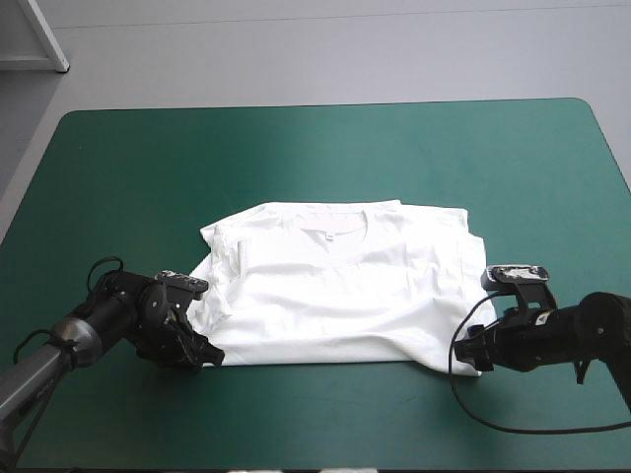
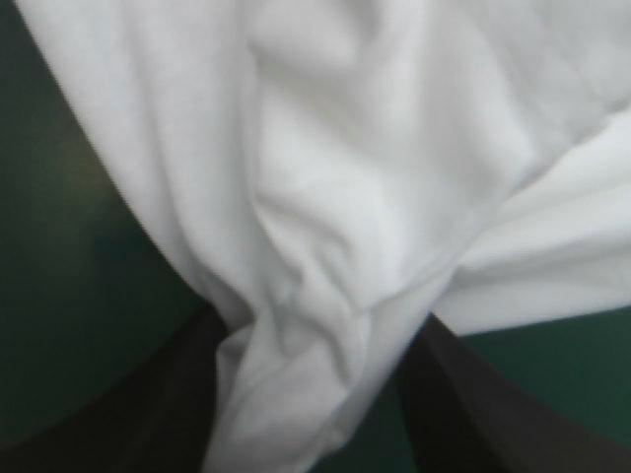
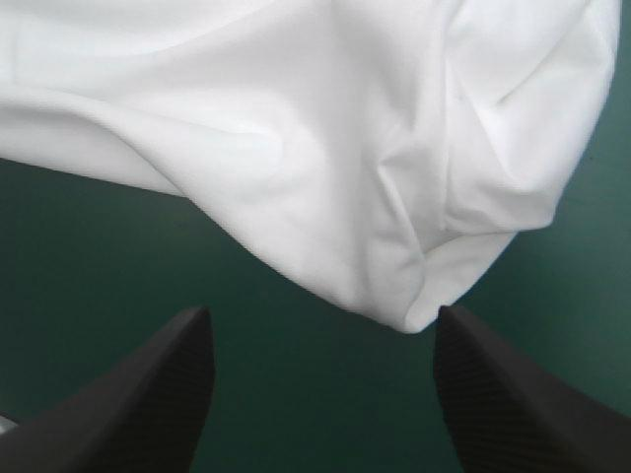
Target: Fold the cloth
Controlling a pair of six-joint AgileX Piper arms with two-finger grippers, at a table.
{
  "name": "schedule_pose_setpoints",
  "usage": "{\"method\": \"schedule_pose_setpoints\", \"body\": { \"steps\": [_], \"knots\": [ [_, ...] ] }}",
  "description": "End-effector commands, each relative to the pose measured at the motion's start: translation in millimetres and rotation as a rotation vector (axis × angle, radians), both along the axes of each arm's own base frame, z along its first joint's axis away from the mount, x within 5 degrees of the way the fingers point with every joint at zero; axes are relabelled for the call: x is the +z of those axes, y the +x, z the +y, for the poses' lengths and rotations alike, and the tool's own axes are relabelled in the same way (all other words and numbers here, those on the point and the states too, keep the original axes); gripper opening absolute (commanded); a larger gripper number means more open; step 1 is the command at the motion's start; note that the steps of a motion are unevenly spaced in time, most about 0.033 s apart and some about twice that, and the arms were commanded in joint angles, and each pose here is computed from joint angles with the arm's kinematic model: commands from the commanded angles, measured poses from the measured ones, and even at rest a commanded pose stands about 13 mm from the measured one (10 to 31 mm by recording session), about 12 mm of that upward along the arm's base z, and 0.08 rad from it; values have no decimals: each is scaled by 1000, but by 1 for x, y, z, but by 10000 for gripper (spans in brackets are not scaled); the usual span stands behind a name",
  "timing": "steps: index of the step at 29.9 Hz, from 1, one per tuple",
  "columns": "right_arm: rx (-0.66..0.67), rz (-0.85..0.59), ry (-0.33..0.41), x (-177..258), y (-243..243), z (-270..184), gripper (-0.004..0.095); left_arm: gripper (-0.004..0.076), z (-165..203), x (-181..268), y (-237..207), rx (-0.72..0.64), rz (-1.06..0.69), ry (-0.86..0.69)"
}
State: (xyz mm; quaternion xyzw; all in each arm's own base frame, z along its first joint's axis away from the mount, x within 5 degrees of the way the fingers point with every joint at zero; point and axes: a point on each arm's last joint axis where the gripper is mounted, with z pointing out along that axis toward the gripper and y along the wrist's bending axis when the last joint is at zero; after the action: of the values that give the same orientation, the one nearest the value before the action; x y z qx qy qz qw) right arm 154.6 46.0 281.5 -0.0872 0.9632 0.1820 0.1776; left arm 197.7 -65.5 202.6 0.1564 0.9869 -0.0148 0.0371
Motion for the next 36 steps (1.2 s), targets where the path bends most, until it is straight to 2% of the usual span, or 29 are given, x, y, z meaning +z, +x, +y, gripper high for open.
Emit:
{"method": "schedule_pose_setpoints", "body": {
  "steps": [1,5,8,10,15,20,26,31,36],
  "knots": [
    [24,-40,24,3,9,9,599,224,1,-2,7,-24,-51,24],
    [40,6,6,-10,22,19,599,92,1,-2,8,-27,-59,23],
    [65,65,-9,-23,30,26,599,24,0,-2,8,-27,-65,21],
    [75,96,-24,-31,34,31,587,20,0,-2,8,-27,-66,20],
    [115,154,-137,-50,39,42,539,20,0,-2,10,-30,-89,18],
    [157,171,-186,-57,38,53,468,20,0,-1,12,-27,-107,11],
    [205,116,-307,-59,38,52,264,20,0,-1,12,-34,-111,21],
    [212,89,-338,-58,40,50,-6,20,0,-1,13,-34,-113,21],
    [200,54,-351,-52,39,46,-17,20,2,5,12,-43,-145,25]
  ]
}}
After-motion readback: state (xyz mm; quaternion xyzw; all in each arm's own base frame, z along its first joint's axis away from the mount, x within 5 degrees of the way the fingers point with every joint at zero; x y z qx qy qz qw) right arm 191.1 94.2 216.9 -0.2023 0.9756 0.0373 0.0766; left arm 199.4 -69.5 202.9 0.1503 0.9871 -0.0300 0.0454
